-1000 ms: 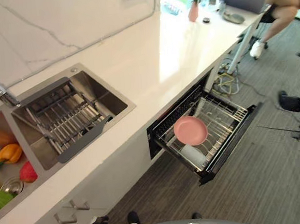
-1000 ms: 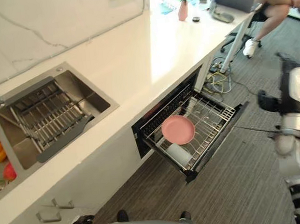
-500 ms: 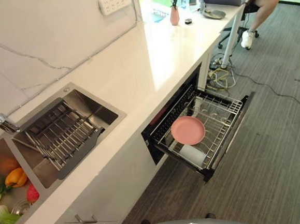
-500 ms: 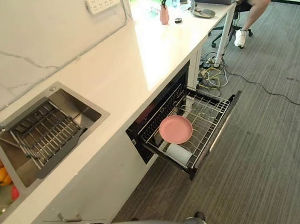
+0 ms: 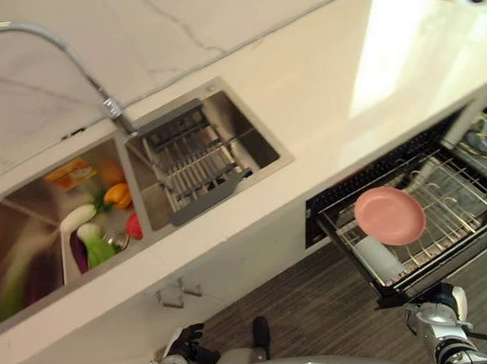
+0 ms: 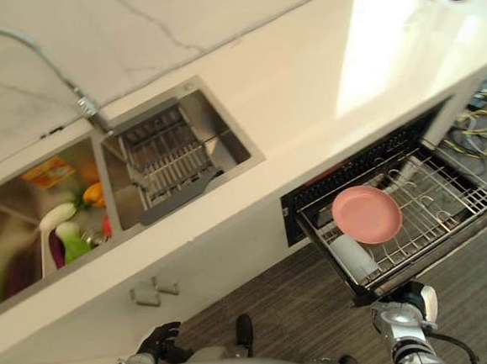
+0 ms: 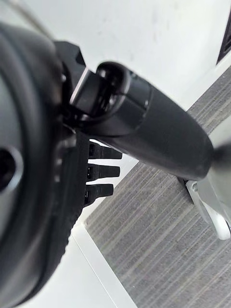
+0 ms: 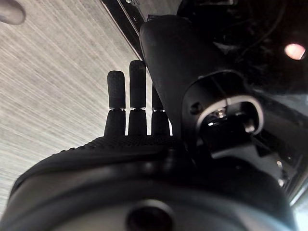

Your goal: Place the dishes in the dishwasher.

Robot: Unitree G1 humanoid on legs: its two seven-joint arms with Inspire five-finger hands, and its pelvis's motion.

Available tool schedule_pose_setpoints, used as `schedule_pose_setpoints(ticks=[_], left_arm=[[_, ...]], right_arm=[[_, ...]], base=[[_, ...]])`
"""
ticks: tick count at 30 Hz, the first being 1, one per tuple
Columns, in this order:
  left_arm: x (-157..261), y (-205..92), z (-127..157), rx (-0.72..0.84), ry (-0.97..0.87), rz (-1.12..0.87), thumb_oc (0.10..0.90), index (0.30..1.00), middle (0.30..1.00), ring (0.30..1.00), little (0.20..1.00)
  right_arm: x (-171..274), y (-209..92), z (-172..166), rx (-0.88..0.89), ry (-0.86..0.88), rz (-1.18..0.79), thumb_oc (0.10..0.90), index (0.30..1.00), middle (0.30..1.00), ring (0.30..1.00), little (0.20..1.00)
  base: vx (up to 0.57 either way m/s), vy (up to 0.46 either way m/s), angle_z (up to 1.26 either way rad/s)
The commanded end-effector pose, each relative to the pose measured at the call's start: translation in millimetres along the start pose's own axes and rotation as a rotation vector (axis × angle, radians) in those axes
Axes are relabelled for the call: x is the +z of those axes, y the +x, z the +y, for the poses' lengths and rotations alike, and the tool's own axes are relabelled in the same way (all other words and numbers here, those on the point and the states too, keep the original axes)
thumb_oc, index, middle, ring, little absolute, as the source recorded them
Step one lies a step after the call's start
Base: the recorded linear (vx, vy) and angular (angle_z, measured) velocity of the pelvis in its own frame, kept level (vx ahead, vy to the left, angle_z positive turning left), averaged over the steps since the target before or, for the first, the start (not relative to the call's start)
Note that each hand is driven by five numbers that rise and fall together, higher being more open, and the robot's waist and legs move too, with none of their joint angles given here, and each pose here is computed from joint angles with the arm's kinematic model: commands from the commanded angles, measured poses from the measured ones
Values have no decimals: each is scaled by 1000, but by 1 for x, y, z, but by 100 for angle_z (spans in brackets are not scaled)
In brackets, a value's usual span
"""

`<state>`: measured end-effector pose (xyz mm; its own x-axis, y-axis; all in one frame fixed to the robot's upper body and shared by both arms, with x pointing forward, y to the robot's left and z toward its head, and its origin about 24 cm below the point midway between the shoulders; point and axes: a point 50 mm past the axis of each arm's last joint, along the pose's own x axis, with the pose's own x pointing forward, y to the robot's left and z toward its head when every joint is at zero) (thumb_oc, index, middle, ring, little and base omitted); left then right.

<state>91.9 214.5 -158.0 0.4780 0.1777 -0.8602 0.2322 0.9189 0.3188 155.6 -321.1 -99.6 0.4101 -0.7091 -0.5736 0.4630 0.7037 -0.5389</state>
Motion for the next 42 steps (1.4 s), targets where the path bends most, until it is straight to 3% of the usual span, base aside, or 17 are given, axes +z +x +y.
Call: schedule_pose_setpoints(ticks=[1,3,4,5,6,7,12,14,19,20,21,22,23,26,31,37,42], left_arm=[[8,5,9,15,12,-10,800,900,900,900,900],[-2,4,12,31,14,32,800,900,900,900,900],[-2,4,12,31,14,32,800,900,900,900,900],[0,5,16,46,4,14,800,900,900,900,900],[1,5,15,46,3,14,800,900,900,900,900],[8,5,19,56,-29,-24,800,900,900,900,900],[20,7,22,62,-47,-70,800,900,900,900,900],[45,13,26,91,-80,-124,800,900,900,900,900],[52,15,30,105,-93,-126,800,900,900,900,900],[46,15,25,49,-124,-85,800,900,900,900,900],[43,15,23,30,-136,-73,800,900,900,900,900],[35,15,22,20,-192,-40,800,900,900,900,900],[34,14,22,22,-192,-37,800,900,900,900,900],[26,14,22,31,-237,1,800,900,900,900,900],[37,14,26,62,-170,-66,800,900,900,900,900],[31,13,19,7,-210,-47,800,900,900,900,900],[27,14,11,-27,-149,-1,800,900,900,900,900]], right_arm=[[139,-6,9,52,85,-483,400,300,300,300,300],[202,-26,10,51,-73,-752,400,300,300,300,300],[202,-26,10,51,-73,-752,400,300,300,300,300],[241,-50,8,35,-221,-986,400,300,300,300,300],[241,-51,8,34,-222,-987,400,300,300,300,300],[275,-78,9,11,-326,-1176,400,300,300,300,300],[298,-96,11,-18,-390,-1287,400,300,300,300,300],[336,-139,33,-48,-536,-1474,400,300,300,300,300],[327,-156,65,52,-602,-1534,433,349,349,349,349],[292,-154,107,241,-636,-1457,637,655,655,655,655],[274,-152,122,315,-659,-1418,800,900,900,900,900],[230,-143,145,453,-692,-1300,800,900,900,900,900],[229,-143,146,457,-692,-1299,800,900,900,900,900],[136,-113,162,625,-744,-985,800,900,900,900,900],[-34,-57,101,543,-431,-144,800,900,900,900,900],[-113,-55,48,387,-264,267,800,900,900,900,900],[-127,-60,44,389,-298,348,800,900,900,900,900]], base=[[31,51,26],[37,42,17],[31,-1,2],[13,-5,7],[26,0,12],[13,6,9],[21,-7,19],[62,-49,10],[34,-8,-16],[34,44,-2],[62,85,-8],[41,65,-18],[55,74,-19],[68,92,-9],[119,178,4],[26,124,23],[63,-97,13]])
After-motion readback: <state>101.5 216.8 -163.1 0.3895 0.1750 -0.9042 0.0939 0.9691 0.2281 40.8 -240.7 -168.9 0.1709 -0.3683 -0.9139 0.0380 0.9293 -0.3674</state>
